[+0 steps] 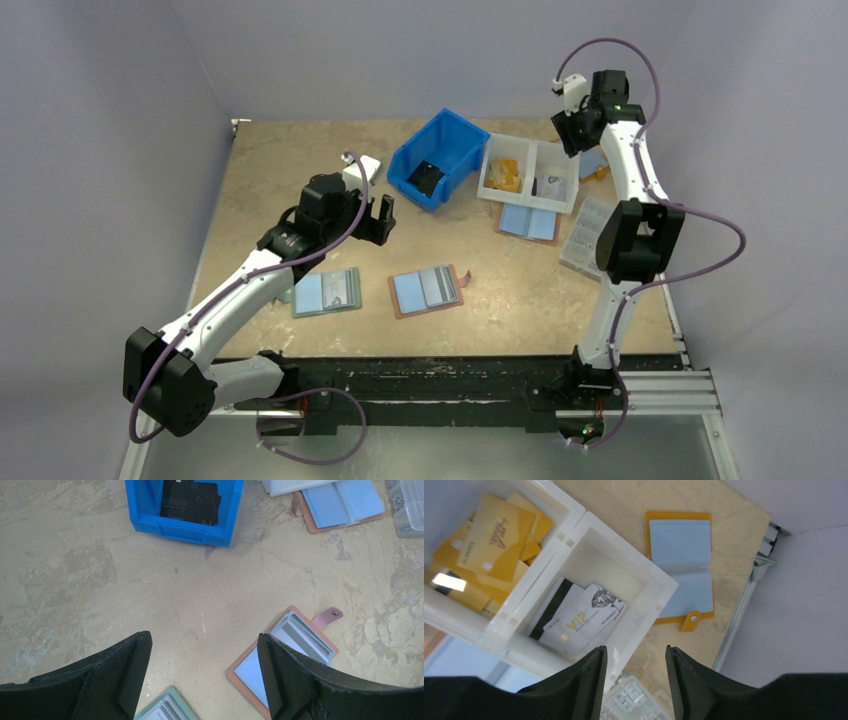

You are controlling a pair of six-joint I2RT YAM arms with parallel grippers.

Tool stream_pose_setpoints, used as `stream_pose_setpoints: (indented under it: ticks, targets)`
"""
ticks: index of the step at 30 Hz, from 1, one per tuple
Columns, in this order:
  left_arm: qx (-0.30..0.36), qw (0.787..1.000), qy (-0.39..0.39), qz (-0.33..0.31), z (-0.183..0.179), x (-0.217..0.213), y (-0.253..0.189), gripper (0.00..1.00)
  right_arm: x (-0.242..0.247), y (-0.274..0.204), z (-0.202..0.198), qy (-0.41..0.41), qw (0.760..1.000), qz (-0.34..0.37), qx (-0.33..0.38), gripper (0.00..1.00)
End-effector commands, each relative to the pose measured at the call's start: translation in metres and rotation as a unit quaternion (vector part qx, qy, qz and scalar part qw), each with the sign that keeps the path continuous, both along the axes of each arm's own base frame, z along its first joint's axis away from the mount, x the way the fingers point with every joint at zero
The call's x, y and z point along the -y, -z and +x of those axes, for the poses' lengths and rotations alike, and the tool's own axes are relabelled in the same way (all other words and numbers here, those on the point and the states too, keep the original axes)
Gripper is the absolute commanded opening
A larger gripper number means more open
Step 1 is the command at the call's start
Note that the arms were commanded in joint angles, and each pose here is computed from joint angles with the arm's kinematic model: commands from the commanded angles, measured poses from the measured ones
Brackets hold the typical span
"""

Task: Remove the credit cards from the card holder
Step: Place the credit card in the storage box, then remove the credit card from the card holder.

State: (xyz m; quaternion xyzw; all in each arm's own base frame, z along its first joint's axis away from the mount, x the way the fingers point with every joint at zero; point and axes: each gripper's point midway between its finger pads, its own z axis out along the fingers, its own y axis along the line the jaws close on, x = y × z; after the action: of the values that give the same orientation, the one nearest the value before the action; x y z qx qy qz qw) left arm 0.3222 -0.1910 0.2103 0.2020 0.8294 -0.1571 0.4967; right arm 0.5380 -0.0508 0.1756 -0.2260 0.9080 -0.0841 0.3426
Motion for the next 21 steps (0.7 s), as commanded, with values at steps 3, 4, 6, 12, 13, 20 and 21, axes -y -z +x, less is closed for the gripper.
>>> stream_pose_setpoints:
  ticks: [3, 4, 6, 12, 13, 20, 21]
  targets:
    - [0.024, 1.0, -0.013, -0.006, 0.005, -0.005, -0.01, 0.87, -0.04, -0.08, -0.032, -0.058, 0.991, 0.079, 0.089, 0.61]
    - [0.022, 1.0, -0.014, -0.007, 0.005, -0.006, -0.009, 0.88, -0.047, -0.083, -0.039, -0.068, 0.989, 0.093, 0.093, 0.62]
    - [0.02, 1.0, -0.016, -0.01, 0.005, -0.005, -0.007, 0.91, -0.059, -0.096, -0.056, -0.09, 0.984, 0.115, 0.107, 0.64]
    - [0.012, 0.999, -0.033, -0.017, 0.008, -0.007, 0.0, 0.99, -0.086, -0.123, -0.108, -0.151, 0.962, 0.168, 0.15, 0.73]
    - [0.01, 0.999, -0.033, -0.02, 0.009, -0.006, 0.001, 0.99, -0.088, -0.128, -0.118, -0.159, 0.958, 0.175, 0.161, 0.75]
    - [-0.025, 0.997, -0.016, -0.074, 0.001, 0.012, 0.011, 0.99, -0.108, -0.148, -0.179, -0.215, 0.929, 0.203, 0.225, 0.97]
    - [-0.033, 0.996, -0.014, -0.085, -0.001, 0.015, 0.013, 0.99, -0.112, -0.145, -0.187, -0.221, 0.925, 0.207, 0.228, 0.99]
